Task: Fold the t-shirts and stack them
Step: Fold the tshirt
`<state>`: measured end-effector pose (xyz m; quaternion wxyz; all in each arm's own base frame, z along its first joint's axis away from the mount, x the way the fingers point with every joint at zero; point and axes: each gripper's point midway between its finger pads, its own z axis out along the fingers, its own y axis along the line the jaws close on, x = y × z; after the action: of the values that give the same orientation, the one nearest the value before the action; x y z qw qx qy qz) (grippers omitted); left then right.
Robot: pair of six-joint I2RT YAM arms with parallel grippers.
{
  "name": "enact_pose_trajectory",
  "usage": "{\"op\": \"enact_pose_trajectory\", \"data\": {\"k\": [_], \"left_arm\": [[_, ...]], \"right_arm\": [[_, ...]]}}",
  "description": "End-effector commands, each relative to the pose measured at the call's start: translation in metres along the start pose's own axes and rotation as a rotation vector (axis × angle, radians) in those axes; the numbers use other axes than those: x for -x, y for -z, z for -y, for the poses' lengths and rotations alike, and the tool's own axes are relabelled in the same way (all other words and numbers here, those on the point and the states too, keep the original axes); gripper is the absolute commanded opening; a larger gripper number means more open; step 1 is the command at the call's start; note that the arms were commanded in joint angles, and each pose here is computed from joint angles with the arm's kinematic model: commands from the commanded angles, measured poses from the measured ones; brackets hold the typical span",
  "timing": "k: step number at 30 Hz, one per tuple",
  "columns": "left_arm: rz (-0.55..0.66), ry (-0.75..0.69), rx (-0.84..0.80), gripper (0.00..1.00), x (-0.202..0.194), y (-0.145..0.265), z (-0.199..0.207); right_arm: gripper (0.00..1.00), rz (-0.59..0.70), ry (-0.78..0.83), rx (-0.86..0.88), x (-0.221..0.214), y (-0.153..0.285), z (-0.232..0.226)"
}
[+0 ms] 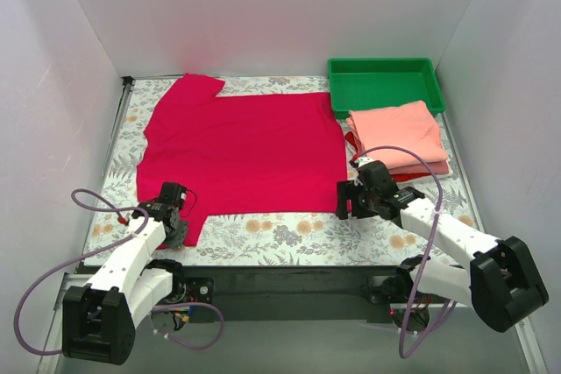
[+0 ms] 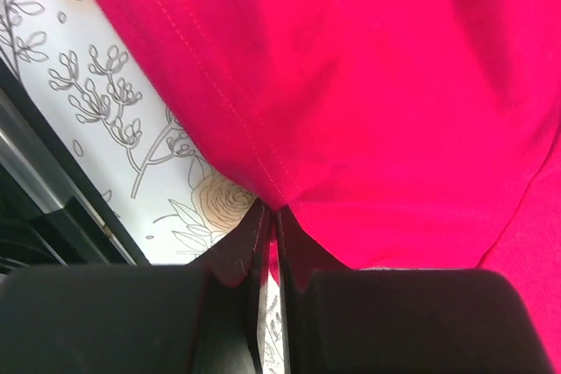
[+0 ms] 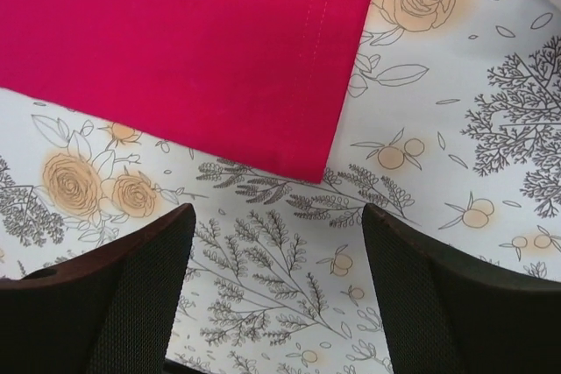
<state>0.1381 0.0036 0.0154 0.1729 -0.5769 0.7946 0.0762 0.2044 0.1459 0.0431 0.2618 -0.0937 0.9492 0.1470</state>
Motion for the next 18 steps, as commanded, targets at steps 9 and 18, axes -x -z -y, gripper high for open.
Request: {"op": "enact_pose_trajectory", "data": {"k": [9,18], "left_arm": [[0.079,0.368,0.038,0.00,0.019,0.003,0.009],[0.075,0.443,0.025,0.00,0.025,0.028,-0.002]], "right_arm": [[0.49,0.022,-0.040,0.020,0.005,-0.031,-0.005],[0.09,0.005,-0.073,0.096,-0.014,-0.020,-0.015]]}}
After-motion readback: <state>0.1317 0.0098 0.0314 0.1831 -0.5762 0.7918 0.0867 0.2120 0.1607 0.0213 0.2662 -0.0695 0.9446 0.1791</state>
